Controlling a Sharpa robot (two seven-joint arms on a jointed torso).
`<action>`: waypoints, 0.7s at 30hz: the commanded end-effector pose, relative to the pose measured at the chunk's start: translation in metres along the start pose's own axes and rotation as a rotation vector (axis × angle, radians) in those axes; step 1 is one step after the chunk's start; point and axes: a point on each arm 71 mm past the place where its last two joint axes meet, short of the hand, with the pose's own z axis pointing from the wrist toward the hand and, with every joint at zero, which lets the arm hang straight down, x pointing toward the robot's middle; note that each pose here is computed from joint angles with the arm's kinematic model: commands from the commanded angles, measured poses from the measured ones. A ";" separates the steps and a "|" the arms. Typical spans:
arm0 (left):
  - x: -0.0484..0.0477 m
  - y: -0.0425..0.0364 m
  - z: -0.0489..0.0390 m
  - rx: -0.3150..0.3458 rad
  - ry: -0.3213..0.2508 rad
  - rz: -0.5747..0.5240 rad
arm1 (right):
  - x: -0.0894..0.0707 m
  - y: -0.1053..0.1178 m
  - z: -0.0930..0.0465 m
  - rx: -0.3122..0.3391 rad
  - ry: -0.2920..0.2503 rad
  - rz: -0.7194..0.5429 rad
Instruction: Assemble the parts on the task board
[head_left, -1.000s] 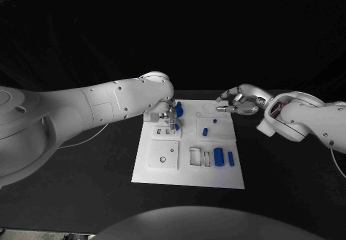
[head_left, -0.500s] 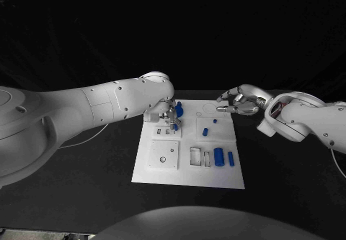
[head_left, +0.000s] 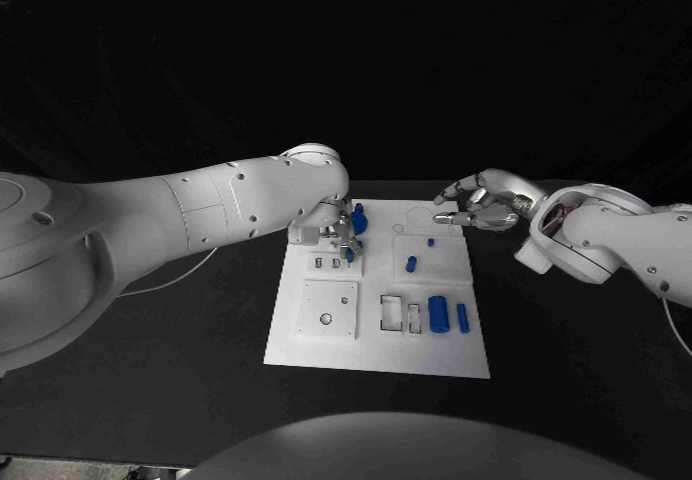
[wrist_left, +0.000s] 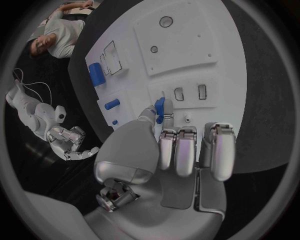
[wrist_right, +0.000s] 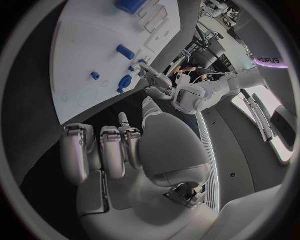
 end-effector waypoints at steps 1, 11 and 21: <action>0.0005 -0.0015 -0.0004 0.011 0.000 0.004 | 0.002 -0.001 0.000 0.004 0.019 -0.003; 0.0010 0.0018 -0.0029 0.012 -0.034 0.011 | 0.001 -0.002 0.000 0.009 0.019 -0.004; 0.0027 0.0128 -0.0146 0.021 -0.102 0.030 | 0.001 -0.003 0.000 0.010 0.019 -0.003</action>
